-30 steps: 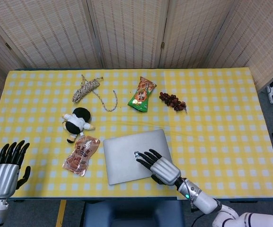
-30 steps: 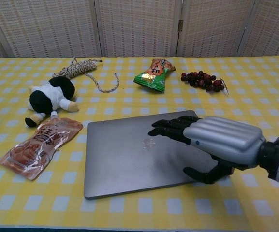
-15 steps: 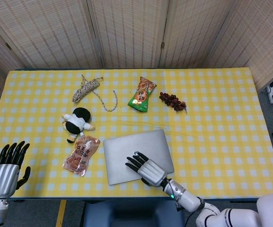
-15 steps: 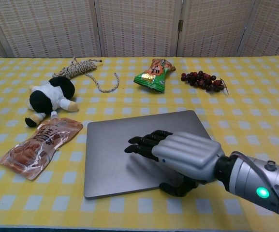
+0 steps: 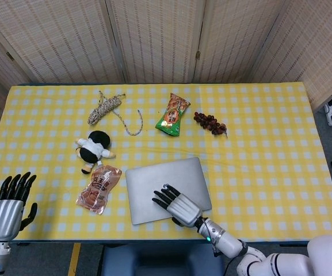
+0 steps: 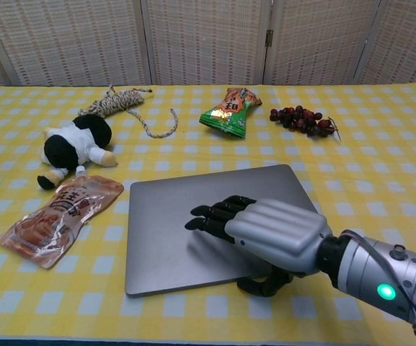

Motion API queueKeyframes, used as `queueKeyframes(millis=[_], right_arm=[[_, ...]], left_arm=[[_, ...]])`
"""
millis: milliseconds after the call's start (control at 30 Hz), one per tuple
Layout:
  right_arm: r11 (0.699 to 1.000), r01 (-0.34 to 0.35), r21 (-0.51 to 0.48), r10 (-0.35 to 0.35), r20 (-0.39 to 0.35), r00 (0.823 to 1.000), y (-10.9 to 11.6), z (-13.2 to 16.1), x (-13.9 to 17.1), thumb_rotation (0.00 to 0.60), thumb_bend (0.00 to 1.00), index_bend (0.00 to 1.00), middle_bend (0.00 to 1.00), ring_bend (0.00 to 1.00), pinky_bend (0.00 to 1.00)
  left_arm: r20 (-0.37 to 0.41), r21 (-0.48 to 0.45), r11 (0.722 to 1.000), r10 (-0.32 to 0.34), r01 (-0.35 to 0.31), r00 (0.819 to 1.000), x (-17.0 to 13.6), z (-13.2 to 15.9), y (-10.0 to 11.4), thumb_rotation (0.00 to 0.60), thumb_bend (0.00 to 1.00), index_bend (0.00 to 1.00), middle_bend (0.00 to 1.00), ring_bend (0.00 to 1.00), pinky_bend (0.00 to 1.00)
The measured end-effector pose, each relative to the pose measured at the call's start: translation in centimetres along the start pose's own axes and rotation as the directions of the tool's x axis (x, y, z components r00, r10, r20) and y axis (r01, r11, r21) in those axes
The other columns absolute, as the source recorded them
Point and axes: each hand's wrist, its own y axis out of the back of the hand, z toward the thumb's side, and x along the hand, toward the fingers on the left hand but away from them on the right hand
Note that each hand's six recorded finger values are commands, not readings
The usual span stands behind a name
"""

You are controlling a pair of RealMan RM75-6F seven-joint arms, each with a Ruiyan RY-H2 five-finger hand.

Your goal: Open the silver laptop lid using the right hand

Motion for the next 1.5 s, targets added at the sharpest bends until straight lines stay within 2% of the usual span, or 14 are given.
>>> queueKeyframes(millis=[1500], right_arm=[[0.999, 0.001, 0.054, -0.003, 0.027, 1.0, 1.0, -0.6, -1.5, 0.6, 0.41, 0.0, 0.0, 0.0, 0.0]], left_arm=[[-0.008, -0.001, 1.0, -0.02, 0.02, 1.0, 0.3, -0.4, -0.8, 0.6, 0.55, 0.04, 0.08, 0.02, 0.0]])
